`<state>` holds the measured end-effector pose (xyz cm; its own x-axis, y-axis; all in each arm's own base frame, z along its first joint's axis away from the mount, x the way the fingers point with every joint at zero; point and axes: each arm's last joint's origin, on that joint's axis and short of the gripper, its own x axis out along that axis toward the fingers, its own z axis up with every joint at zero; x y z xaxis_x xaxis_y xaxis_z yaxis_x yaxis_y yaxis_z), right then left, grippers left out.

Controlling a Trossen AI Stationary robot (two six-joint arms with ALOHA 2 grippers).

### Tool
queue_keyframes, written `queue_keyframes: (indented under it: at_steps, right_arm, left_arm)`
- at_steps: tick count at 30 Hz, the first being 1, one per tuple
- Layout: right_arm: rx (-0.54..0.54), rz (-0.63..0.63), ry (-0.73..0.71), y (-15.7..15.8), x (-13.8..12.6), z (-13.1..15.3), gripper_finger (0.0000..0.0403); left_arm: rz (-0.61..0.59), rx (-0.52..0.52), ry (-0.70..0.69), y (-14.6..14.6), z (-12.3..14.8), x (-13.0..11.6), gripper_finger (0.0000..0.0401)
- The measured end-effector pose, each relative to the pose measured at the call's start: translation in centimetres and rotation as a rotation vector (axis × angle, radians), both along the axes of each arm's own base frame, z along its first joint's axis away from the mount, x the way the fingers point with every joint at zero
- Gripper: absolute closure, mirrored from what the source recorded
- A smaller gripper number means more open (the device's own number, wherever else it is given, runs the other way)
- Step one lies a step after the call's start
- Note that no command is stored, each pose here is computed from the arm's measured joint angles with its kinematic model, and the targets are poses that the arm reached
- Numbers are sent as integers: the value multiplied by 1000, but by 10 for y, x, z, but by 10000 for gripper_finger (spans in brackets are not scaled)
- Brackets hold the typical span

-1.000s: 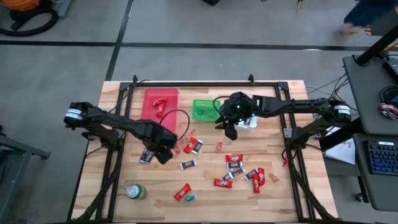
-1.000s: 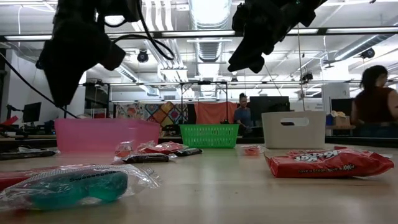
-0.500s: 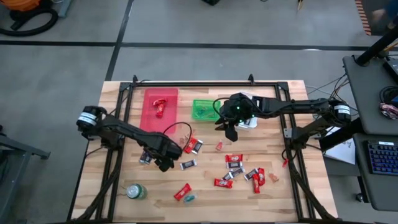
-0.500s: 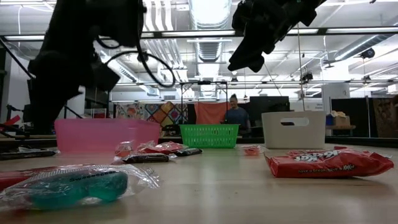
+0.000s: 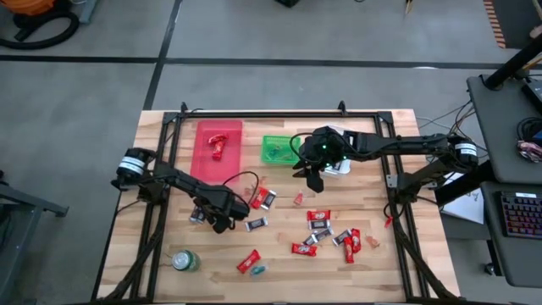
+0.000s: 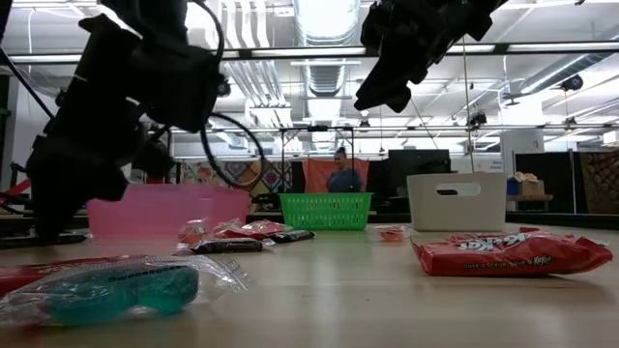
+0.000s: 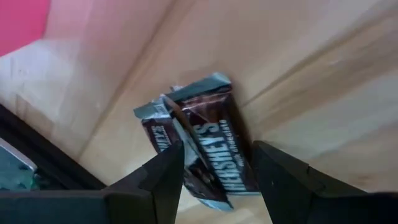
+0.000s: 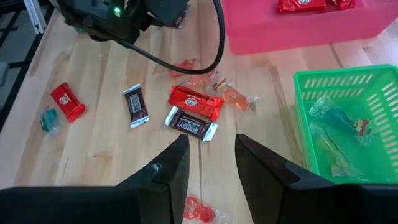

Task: Sort candy
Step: Put the brown chocolate bar into the white bin

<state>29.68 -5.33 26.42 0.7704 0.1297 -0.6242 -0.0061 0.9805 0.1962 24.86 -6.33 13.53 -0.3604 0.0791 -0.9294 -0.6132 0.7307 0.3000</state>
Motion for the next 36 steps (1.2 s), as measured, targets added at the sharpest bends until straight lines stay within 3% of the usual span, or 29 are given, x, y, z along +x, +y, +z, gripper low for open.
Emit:
queue_keyframes:
  at_steps: [11,20,28,33,36]
  right_arm:
    - [2,-2,0,0,0,0,282]
    - [-8,7,-1,0,0,0,282]
    - [-22,24,22,0,-2,-2,282]
    - [-23,27,42,1,-4,-8,282]
    - [-19,28,54,1,-5,-12,282]
  left_arm:
    - [-5,-14,-28,1,-9,-4,268]
    - [-56,-35,-83,-1,-1,-2,389]
    - [-98,-56,-300,-4,28,5,400]
    - [-249,-100,-538,-13,53,10,401]
    - [-277,-95,-630,-14,63,12,401]
